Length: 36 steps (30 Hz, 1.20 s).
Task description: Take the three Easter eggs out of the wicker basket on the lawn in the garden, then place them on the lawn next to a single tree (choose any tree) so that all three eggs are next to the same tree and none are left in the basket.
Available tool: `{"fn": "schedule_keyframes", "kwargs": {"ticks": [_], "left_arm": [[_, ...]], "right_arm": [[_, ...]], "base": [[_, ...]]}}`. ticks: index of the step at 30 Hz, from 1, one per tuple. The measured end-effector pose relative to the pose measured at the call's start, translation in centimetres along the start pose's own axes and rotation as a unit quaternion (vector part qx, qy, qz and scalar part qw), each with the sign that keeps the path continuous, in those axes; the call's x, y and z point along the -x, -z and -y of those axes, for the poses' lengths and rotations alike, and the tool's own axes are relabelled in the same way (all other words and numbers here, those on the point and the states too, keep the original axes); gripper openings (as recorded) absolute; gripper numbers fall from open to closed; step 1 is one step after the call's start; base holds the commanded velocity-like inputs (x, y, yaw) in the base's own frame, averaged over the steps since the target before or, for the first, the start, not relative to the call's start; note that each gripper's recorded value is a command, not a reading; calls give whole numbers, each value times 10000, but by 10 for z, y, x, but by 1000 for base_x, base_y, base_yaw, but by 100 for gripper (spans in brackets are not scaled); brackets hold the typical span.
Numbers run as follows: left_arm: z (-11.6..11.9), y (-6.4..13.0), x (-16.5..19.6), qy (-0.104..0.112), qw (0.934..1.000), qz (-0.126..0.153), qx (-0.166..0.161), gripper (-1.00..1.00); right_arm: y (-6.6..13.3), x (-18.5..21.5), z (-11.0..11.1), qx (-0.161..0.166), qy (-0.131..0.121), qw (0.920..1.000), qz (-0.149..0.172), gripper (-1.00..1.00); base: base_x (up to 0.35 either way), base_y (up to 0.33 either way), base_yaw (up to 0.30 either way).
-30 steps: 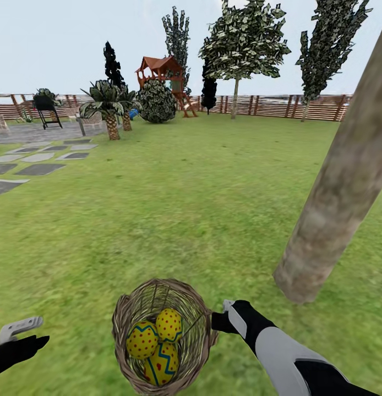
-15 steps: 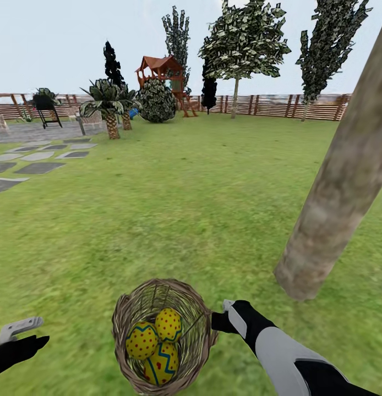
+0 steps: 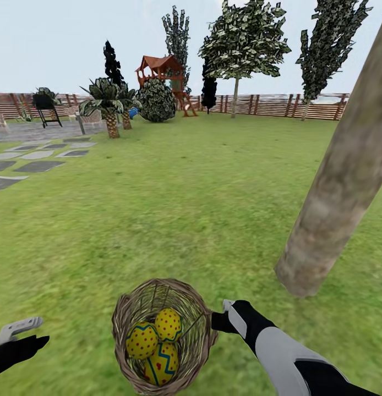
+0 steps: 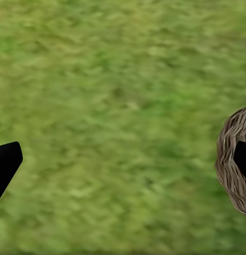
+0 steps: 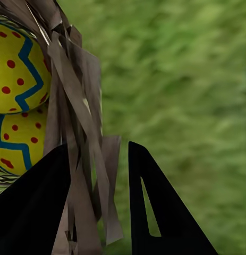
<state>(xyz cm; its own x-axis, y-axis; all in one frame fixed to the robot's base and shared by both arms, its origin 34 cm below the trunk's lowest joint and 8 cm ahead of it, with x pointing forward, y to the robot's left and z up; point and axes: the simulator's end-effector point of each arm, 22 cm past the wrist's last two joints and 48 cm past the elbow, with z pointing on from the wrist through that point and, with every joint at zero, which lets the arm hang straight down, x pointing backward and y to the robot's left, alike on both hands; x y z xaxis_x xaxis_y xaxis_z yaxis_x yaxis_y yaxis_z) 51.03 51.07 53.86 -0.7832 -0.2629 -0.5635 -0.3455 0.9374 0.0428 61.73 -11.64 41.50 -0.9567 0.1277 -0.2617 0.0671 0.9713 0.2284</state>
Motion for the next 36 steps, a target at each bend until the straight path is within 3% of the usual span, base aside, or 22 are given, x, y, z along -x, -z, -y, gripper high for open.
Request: {"fn": "schedule_keyframes", "kwargs": {"ticks": [20,28,29,30,36], "left_arm": [[-1,-31,-31,1,10000,5,-2,100],[-2,-43,-44,2,10000,9,-2,100],[-2,-43,-44,2,10000,10,-2,100],[-2,-43,-44,1,10000,5,-4,100],[-2,-43,-44,1,10000,8,-5,100]], "right_arm": [[-37,-19,10,3,0,10000,7,-100],[-40,-8,8,13,117,9999,-111,-100],[-40,-8,8,13,117,9999,-111,100],[-51,-23,12,55,-79,9999,31,100],[-50,-20,12,64,-98,9999,97,100]], "base": [[0,0,0],[0,0,0],[0,0,0],[0,0,0],[0,0,0]]}}
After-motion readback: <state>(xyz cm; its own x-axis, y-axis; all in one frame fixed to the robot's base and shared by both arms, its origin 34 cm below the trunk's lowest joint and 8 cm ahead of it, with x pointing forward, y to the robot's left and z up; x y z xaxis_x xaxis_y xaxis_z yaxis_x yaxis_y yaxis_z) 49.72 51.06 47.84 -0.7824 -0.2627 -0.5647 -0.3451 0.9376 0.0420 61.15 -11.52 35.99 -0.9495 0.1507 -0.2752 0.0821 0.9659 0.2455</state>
